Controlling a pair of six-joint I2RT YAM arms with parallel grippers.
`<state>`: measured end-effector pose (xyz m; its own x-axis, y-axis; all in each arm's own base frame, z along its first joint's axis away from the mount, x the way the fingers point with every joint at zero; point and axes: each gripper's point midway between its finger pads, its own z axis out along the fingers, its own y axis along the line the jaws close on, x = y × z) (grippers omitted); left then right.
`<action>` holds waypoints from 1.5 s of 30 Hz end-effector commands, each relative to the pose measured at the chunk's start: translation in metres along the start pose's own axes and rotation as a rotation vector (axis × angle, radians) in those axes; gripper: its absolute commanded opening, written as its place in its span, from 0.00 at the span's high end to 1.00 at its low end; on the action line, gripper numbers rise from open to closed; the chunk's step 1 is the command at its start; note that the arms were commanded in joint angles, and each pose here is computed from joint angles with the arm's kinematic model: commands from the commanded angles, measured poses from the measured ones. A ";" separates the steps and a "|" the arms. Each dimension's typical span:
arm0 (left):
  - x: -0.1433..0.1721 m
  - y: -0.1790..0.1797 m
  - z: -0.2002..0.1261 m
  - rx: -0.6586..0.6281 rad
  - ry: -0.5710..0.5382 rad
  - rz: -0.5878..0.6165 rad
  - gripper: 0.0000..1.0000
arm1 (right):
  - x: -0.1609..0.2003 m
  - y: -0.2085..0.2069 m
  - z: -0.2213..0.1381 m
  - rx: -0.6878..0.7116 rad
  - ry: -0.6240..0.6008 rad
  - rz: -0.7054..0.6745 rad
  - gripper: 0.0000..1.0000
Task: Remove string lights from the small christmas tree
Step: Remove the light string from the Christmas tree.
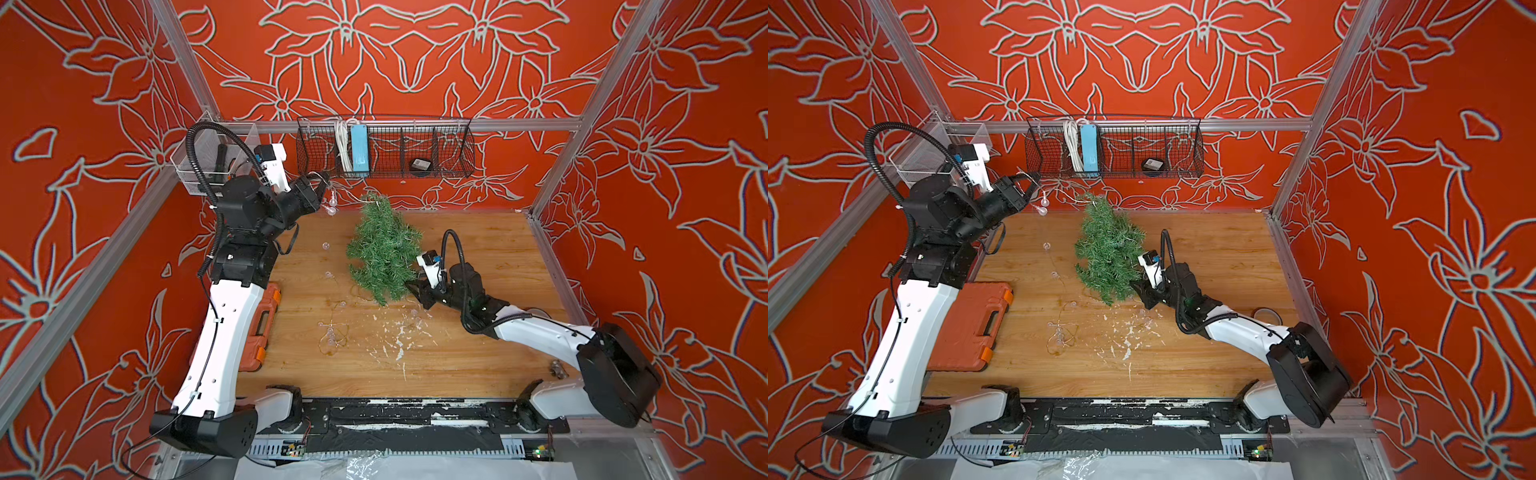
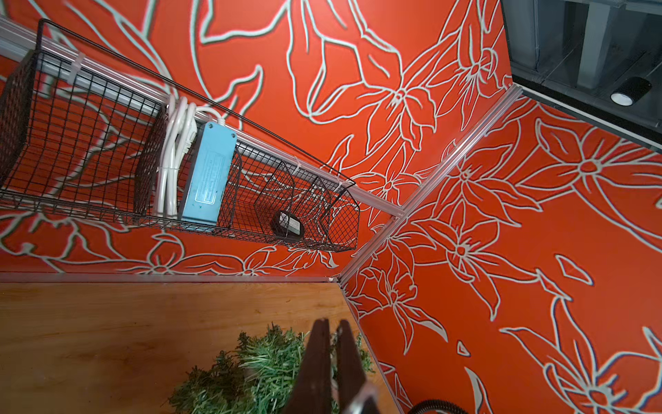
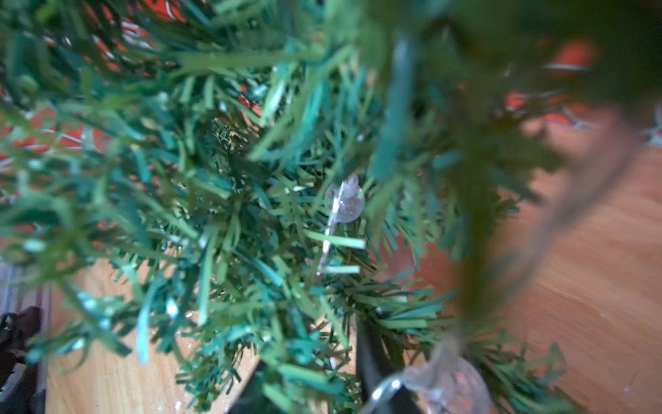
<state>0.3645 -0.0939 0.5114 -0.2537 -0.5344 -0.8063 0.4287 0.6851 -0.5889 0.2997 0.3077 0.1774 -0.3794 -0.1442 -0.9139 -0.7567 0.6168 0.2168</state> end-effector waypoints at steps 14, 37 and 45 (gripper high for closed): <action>-0.008 -0.013 -0.004 0.034 -0.026 0.030 1.00 | 0.009 -0.015 -0.017 0.118 0.059 0.005 1.00; -0.014 -0.019 -0.009 0.040 -0.041 0.039 1.00 | 0.003 -0.017 -0.003 0.067 -0.010 0.022 0.72; -0.021 -0.026 -0.007 0.062 -0.047 0.031 1.00 | 0.014 -0.021 -0.006 0.080 -0.025 0.020 0.75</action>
<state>0.3608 -0.0938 0.5227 -0.2363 -0.5377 -0.8093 0.4416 0.6825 -0.5824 0.3072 0.2911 0.1617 -0.4006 -0.1301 -0.9070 -0.7018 0.6799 0.2124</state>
